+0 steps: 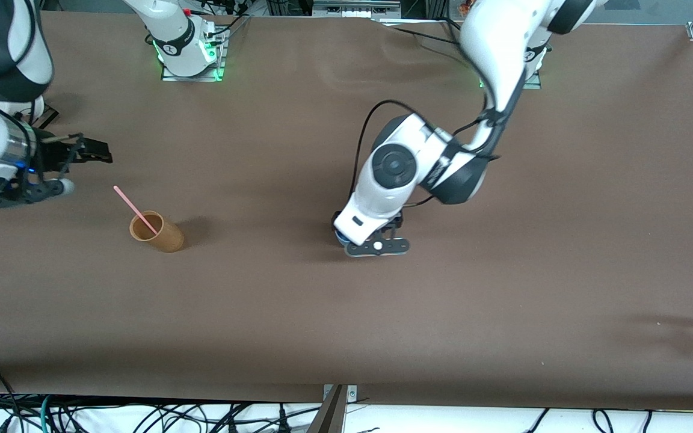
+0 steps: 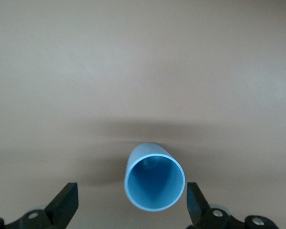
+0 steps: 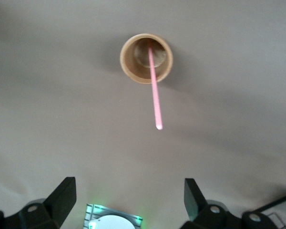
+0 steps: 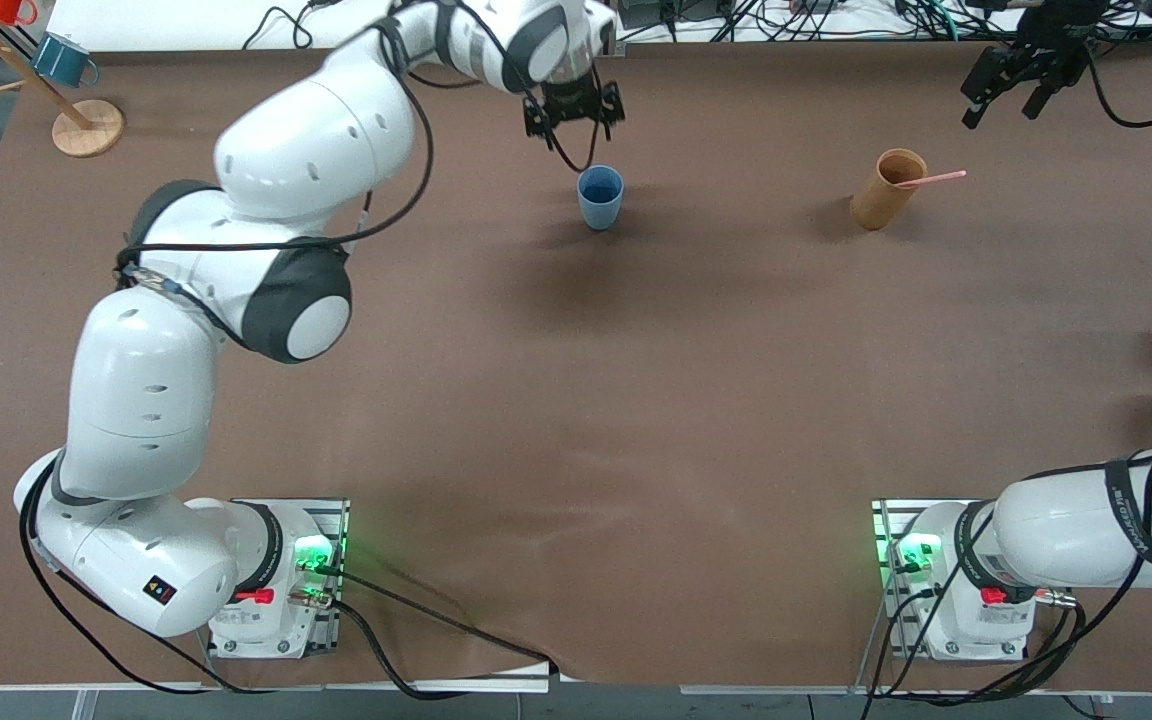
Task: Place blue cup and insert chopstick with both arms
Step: 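Set the blue cup down while the right gripper reaches the chopstick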
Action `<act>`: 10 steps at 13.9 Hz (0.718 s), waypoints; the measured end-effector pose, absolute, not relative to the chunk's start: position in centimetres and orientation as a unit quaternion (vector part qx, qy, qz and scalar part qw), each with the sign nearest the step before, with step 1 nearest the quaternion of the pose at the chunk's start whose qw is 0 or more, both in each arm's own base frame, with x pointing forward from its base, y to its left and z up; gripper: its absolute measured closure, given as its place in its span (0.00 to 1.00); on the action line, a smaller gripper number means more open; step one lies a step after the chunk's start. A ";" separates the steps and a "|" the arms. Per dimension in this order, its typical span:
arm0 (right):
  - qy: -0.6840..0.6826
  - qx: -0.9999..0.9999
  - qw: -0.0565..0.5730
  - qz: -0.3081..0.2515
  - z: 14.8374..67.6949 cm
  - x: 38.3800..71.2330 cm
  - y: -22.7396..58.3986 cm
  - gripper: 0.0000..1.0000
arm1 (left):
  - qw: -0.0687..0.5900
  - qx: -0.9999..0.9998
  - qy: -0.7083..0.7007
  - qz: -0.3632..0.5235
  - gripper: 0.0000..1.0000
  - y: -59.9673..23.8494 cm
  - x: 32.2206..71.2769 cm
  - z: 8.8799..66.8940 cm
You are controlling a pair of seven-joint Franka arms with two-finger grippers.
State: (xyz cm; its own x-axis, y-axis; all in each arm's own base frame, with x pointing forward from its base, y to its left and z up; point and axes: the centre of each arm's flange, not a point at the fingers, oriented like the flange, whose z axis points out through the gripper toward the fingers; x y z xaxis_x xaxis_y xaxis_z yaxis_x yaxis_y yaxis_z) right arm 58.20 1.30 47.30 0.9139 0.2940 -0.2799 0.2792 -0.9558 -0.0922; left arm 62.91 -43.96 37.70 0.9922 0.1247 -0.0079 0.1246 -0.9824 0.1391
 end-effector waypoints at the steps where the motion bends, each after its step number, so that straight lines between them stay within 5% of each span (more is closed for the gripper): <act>1: -0.163 -0.974 0.026 0.156 45.9 58.6 2.2 0.00 | 0.077 0.994 0.072 0.011 0.00 -42.4 63.6 40.4; 10: -0.264 -0.945 -0.058 0.184 33.6 62.2 5.4 0.03 | 0.050 0.997 0.050 -0.021 0.00 -18.2 67.2 54.0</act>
